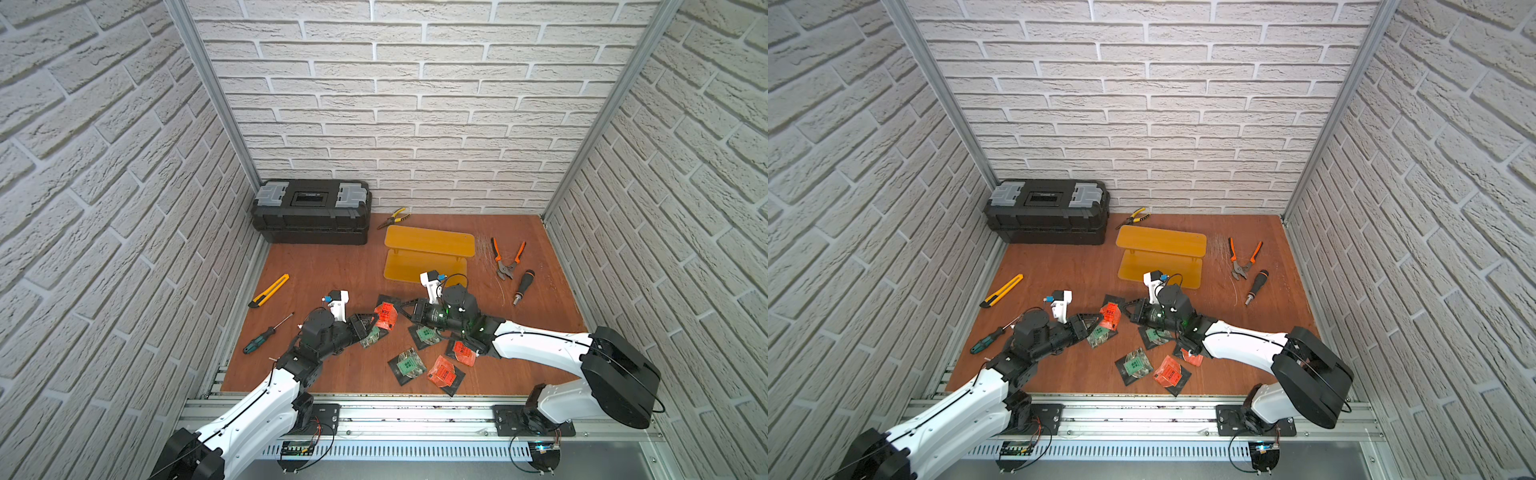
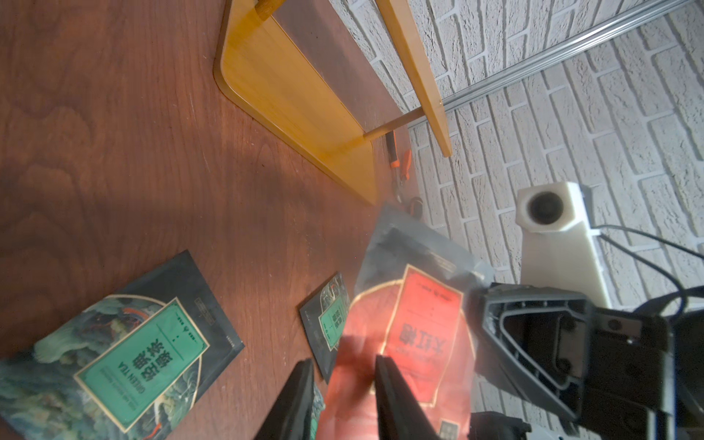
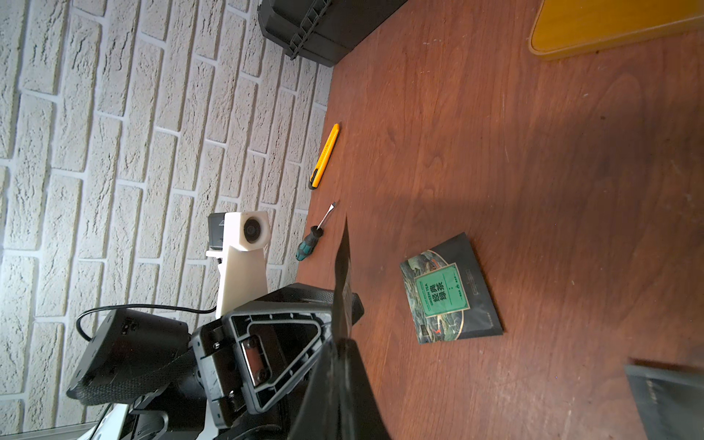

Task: Place the tea bags on the shelf by color
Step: Pick up the tea bag from the center of the board.

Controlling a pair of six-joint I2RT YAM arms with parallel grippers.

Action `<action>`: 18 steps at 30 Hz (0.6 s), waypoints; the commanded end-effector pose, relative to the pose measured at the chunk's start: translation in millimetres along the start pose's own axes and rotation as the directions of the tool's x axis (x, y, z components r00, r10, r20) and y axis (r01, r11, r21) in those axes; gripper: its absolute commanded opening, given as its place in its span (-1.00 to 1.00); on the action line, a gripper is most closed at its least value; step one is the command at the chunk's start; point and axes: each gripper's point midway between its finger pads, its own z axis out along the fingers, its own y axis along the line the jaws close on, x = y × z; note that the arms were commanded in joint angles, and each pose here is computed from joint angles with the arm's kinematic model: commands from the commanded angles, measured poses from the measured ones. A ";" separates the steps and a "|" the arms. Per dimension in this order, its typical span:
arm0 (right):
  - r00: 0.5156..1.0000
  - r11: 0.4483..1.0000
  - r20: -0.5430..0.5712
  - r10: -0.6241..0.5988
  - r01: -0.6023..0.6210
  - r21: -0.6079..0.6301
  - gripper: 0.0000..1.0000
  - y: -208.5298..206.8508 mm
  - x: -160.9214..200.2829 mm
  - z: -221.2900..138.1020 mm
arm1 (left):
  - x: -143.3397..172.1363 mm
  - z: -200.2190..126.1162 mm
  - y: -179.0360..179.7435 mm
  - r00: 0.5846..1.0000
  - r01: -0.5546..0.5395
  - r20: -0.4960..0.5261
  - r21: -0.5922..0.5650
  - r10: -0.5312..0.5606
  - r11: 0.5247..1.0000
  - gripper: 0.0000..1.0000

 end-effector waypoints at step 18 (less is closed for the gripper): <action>1.000 1.000 0.011 0.001 -0.001 -0.008 -0.95 -1.0 -6.4 2.5 | -13.6 -2.9 -25.5 0.998 -0.041 0.043 0.070 0.038 0.997 -1.00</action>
